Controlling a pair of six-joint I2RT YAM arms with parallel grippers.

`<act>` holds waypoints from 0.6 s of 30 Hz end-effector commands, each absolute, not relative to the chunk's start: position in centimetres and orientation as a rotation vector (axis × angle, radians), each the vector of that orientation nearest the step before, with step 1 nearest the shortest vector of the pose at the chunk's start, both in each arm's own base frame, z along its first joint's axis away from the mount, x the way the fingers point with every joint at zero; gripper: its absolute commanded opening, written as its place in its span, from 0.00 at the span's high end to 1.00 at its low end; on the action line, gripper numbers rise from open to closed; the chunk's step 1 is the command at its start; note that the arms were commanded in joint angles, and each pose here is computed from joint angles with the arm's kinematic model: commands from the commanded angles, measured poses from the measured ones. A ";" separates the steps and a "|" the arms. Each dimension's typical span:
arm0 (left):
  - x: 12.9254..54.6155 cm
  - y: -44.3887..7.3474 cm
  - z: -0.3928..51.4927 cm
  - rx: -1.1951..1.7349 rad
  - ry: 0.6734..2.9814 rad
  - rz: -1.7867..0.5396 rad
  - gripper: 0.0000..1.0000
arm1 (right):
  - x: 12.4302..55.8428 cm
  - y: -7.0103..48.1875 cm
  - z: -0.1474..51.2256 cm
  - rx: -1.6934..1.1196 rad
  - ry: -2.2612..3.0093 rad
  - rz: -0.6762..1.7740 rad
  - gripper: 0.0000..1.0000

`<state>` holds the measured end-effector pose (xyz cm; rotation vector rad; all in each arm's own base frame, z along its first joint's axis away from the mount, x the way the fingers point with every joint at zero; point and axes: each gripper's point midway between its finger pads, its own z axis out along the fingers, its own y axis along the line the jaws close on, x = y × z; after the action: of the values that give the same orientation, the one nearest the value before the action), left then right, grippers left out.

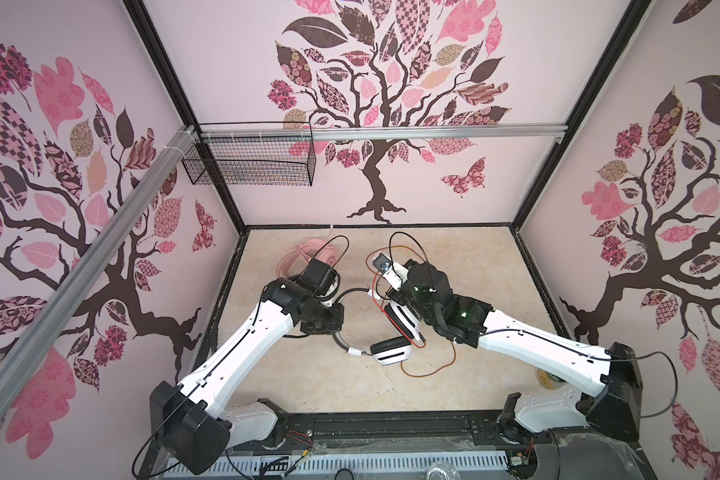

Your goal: Wrap the headphones

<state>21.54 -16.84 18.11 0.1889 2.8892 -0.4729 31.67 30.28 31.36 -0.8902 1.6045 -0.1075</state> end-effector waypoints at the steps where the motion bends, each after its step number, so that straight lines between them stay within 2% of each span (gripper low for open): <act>1: 22.6 -18.7 20.5 0.213 2.807 -0.571 1.00 | 30.9 30.2 32.1 -0.882 1.586 -0.065 1.00; 10: 22.6 -18.5 21.1 0.202 2.788 -0.561 1.00 | 30.3 29.0 29.2 -0.881 1.623 -0.076 1.00; 11: 22.7 -18.3 21.2 0.206 2.784 -0.551 1.00 | 30.3 28.7 28.7 -0.876 1.633 -0.085 0.95; 13: 22.8 -18.2 21.4 0.212 2.780 -0.535 1.00 | 30.5 28.1 28.5 -0.855 1.650 -0.112 0.91; 15: 22.8 -17.9 21.7 0.216 2.777 -0.515 1.00 | 30.7 27.5 28.5 -0.825 1.667 -0.136 0.79; 18: 22.8 -17.4 22.0 0.214 2.768 -0.483 1.00 | 30.9 26.5 28.8 -0.777 1.686 -0.147 0.77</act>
<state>21.60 -16.26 18.60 0.2099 2.8913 -0.3814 30.98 28.18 27.08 -0.8711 1.6765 -0.1401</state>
